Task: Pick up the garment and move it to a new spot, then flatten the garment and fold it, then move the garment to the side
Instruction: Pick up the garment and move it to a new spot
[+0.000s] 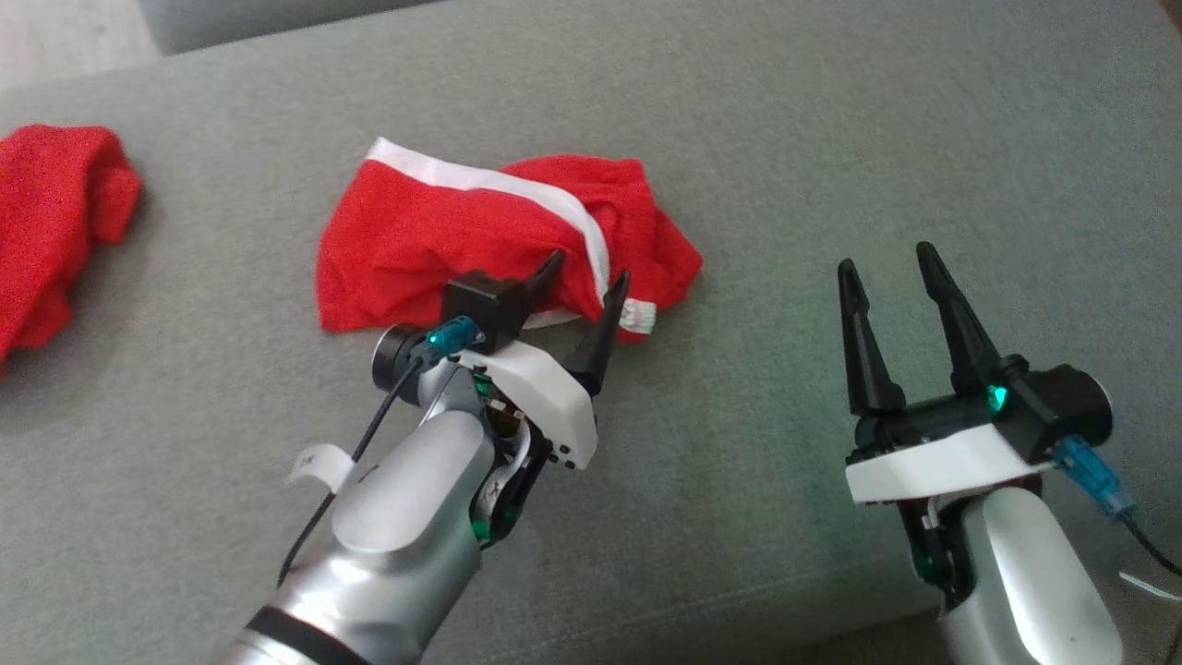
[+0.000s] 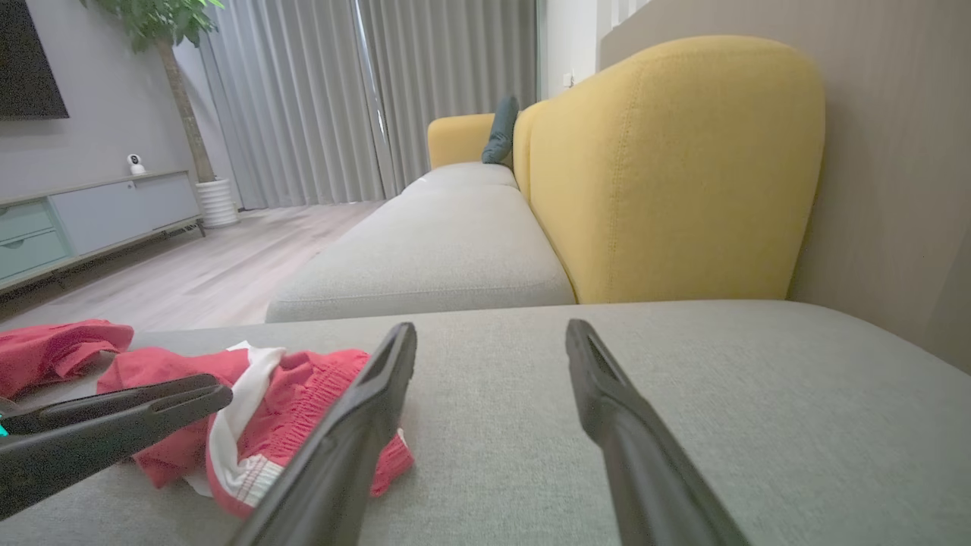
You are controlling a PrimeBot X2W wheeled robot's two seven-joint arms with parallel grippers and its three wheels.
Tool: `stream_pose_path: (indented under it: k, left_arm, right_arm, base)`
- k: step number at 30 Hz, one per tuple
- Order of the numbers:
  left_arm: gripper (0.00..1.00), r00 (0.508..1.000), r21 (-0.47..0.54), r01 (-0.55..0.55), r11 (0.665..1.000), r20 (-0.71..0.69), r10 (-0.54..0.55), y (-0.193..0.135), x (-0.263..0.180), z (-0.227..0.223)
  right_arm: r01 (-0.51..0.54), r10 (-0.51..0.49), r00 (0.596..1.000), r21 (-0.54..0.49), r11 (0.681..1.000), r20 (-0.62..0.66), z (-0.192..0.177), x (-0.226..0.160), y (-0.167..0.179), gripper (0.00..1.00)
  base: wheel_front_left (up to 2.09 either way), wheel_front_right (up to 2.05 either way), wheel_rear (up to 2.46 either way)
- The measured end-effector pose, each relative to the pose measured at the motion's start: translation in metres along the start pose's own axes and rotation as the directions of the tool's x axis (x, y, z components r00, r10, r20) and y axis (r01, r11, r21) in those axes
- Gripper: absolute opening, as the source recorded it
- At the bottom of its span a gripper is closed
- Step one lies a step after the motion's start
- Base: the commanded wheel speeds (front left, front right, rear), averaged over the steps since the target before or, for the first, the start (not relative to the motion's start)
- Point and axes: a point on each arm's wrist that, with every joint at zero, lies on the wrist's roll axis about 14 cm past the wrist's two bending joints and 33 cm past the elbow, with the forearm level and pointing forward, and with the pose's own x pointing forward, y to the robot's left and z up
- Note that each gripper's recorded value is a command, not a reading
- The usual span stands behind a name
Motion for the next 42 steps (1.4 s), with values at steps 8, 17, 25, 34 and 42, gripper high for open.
stream_pose_path:
  k: [8, 17, 25, 34, 42]
  left_arm:
    - [1.0, 0.991, 0.061, -0.093, 0.994, 0.1, 0.087, 0.017, -0.023, 0.035]
    - [1.0, 0.927, 0.033, -0.31, 0.95, 0.234, 0.294, 0.053, -0.087, 0.065]
    - [1.0, 0.827, -0.023, -0.496, 0.868, 0.291, 0.481, 0.084, -0.163, 0.059]
    - [1.0, 0.775, -0.054, -0.585, 0.809, 0.258, 0.577, 0.097, -0.199, 0.036]
    - [1.0, 0.759, -0.064, -0.603, 0.795, 0.262, 0.596, 0.101, -0.208, 0.034]
  right_arm:
    - [-0.039, 0.039, 0.999, 0.0, 0.999, 0.028, 0.009, -0.001, 0.014, 1.0]
    - [-0.054, 0.053, 0.997, 0.017, 0.998, 0.05, 0.016, -0.014, 0.021, 1.0]
    - [-0.084, 0.081, 0.995, 0.043, 0.996, 0.056, 0.017, -0.022, 0.033, 1.0]
    - [-0.082, 0.081, 0.997, 0.068, 0.994, 0.019, 0.004, -0.03, 0.034, 1.0]
    - [-0.087, 0.086, 0.996, 0.081, 0.993, 0.013, 0.002, -0.03, 0.037, 1.0]
  base:
    - [0.0, 0.0, 0.0]
    - [0.0, 0.0, 0.0]
    - [0.0, 0.0, 0.0]
    - [0.0, 0.0, 0.0]
    - [0.0, 0.0, 0.0]
